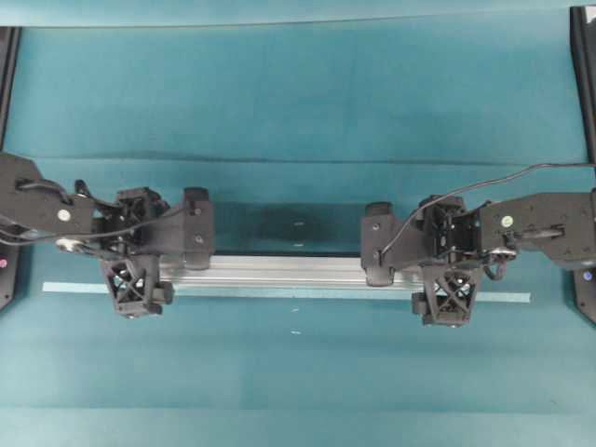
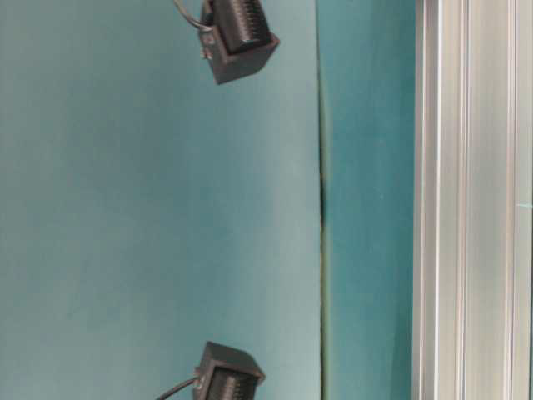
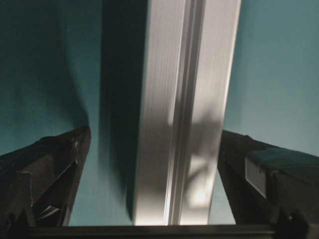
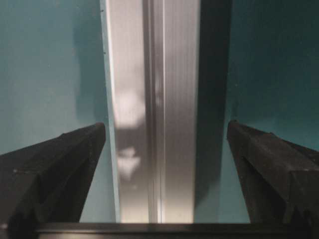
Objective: Lift the metal rail with both hands.
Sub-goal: 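Close both grippers around the rail ends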
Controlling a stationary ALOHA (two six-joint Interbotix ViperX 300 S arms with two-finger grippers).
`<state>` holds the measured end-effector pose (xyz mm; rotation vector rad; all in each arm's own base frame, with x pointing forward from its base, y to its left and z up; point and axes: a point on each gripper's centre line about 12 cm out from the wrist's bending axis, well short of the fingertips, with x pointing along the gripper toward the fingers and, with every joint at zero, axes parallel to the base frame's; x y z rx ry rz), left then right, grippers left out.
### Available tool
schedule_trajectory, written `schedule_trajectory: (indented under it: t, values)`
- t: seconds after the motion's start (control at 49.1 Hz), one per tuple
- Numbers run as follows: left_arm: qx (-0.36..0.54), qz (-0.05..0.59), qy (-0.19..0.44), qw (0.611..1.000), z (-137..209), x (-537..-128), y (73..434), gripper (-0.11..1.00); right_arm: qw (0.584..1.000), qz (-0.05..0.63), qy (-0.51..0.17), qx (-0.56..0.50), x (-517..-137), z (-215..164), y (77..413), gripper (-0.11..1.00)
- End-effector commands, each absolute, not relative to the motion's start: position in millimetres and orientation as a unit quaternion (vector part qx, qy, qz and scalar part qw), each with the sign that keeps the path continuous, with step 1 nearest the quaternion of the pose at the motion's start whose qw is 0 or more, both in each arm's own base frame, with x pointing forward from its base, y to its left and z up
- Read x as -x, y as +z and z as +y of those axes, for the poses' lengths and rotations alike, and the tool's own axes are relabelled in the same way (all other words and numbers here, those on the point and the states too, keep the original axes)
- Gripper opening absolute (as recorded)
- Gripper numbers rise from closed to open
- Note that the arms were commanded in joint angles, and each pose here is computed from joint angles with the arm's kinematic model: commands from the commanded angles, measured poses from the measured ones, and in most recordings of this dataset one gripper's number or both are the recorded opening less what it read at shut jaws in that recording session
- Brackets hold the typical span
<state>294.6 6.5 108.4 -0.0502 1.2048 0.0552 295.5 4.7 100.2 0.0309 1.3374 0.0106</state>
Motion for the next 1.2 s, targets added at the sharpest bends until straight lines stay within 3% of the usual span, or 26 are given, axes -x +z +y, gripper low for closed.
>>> schedule_trajectory:
  t: [0.0, 0.183, 0.265, 0.346, 0.509, 0.998, 1.181]
  values:
    - [0.024, 0.554, 0.027, 0.832, 7.2, -298.9, 111.8, 0.98, 0.785, 0.619, 0.004, -0.013, -297.5, 4.0, 97.2, 0.99]
    - [0.026, 0.55, 0.028, 0.834, 7.2, -299.6, 112.6, 0.96, 0.788, 0.616, 0.002, -0.015, -298.0, 3.4, 95.2, 0.99]
    - [0.021, 0.55, 0.023, 0.835, 5.8, -299.7, 113.0, 0.9, 0.787, 0.616, 0.001, -0.017, -297.8, 3.4, 95.2, 0.95]
    - [0.015, 0.55, 0.017, 0.835, 2.1, -299.7, 113.0, 0.74, 0.787, 0.616, 0.0, -0.019, -298.5, 3.5, 95.8, 0.84]
    - [0.003, 0.55, 0.006, 0.835, -0.6, -299.3, 113.1, 0.3, 0.788, 0.615, -0.001, -0.026, -299.2, 4.4, 96.3, 0.41]
    - [0.001, 0.55, 0.005, 0.835, -0.6, -299.9, 114.9, 0.29, 0.788, 0.615, -0.003, -0.033, -299.7, 5.1, 98.9, 0.38]
    - [0.002, 0.535, 0.008, 0.845, 0.1, -303.8, 151.3, 0.29, 0.795, 0.604, -0.01, -0.047, -304.7, 5.4, 134.4, 0.38]
